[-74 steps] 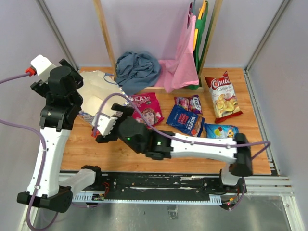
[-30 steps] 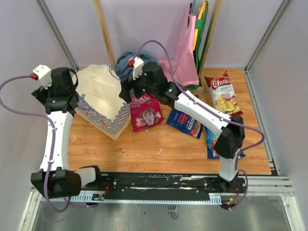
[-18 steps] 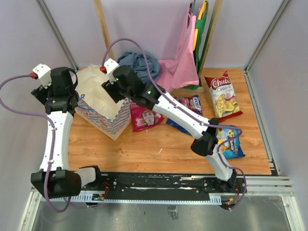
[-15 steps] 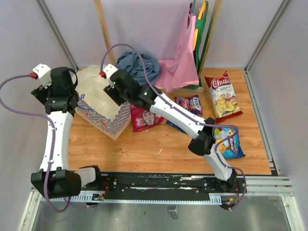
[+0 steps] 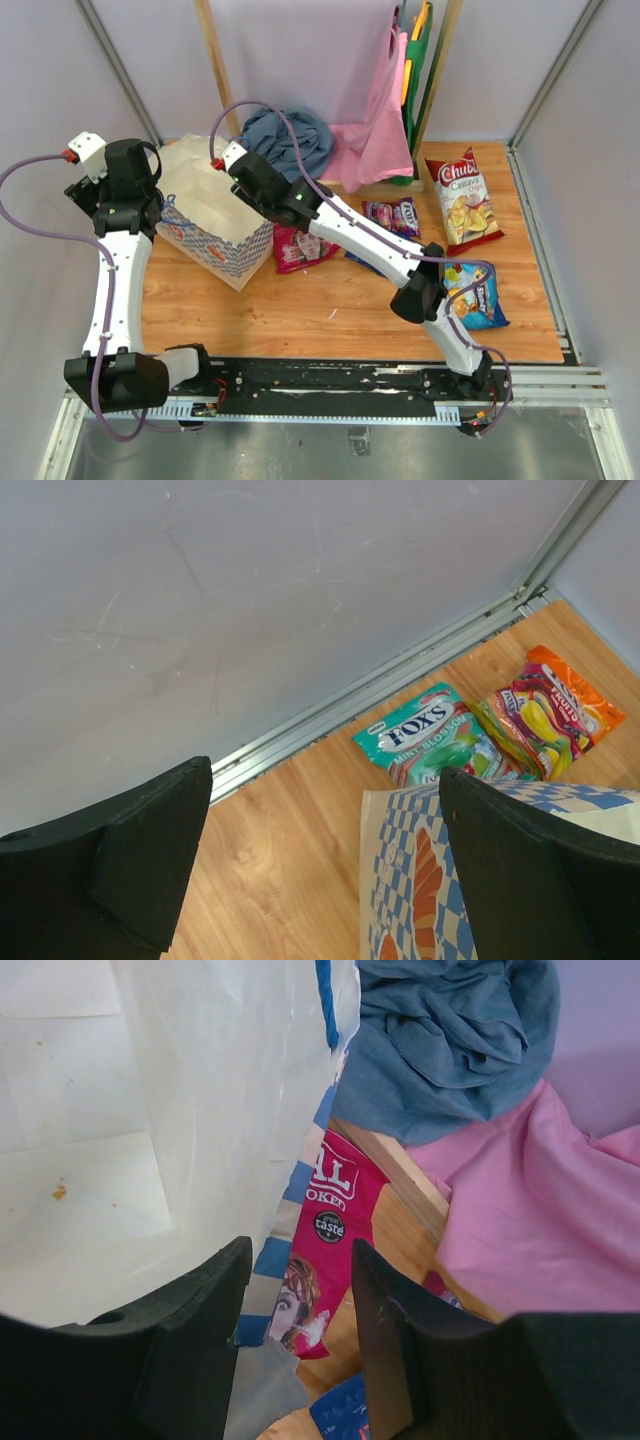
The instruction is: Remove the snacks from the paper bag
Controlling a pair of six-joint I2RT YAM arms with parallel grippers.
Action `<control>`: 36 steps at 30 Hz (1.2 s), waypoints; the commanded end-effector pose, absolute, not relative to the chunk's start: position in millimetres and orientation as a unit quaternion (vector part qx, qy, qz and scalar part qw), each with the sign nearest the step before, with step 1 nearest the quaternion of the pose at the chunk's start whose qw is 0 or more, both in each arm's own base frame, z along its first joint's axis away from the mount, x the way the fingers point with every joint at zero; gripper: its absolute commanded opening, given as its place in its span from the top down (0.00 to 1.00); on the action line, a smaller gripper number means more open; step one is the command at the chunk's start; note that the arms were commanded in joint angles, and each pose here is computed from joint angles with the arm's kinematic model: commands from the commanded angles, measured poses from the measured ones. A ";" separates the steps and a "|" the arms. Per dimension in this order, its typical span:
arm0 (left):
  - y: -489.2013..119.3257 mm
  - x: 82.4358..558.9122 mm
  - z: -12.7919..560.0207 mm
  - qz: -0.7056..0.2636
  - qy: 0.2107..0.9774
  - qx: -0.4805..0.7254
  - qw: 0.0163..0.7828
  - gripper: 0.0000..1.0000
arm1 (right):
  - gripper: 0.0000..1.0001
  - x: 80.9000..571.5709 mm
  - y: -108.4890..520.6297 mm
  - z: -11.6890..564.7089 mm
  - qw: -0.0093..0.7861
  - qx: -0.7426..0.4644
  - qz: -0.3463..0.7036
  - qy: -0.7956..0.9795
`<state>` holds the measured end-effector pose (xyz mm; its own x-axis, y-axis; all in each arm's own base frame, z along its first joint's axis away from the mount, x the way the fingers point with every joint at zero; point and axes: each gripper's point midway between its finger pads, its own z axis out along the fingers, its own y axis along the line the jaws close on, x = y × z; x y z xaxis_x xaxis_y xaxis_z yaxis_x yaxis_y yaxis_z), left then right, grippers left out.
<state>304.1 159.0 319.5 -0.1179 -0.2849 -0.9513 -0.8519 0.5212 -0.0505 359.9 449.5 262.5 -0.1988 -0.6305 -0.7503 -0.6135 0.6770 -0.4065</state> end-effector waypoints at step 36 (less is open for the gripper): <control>143.3 317.7 324.9 0.207 0.704 -0.385 0.560 0.00 | 0.99 311.1 414.5 306.1 0.487 -0.346 0.080 0.798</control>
<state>313.8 148.3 315.4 -0.1159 -0.3080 -0.9443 -0.8063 0.5843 -0.0916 321.8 427.0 280.5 -0.2478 -0.5686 -0.7844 -0.6840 0.6761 -0.2740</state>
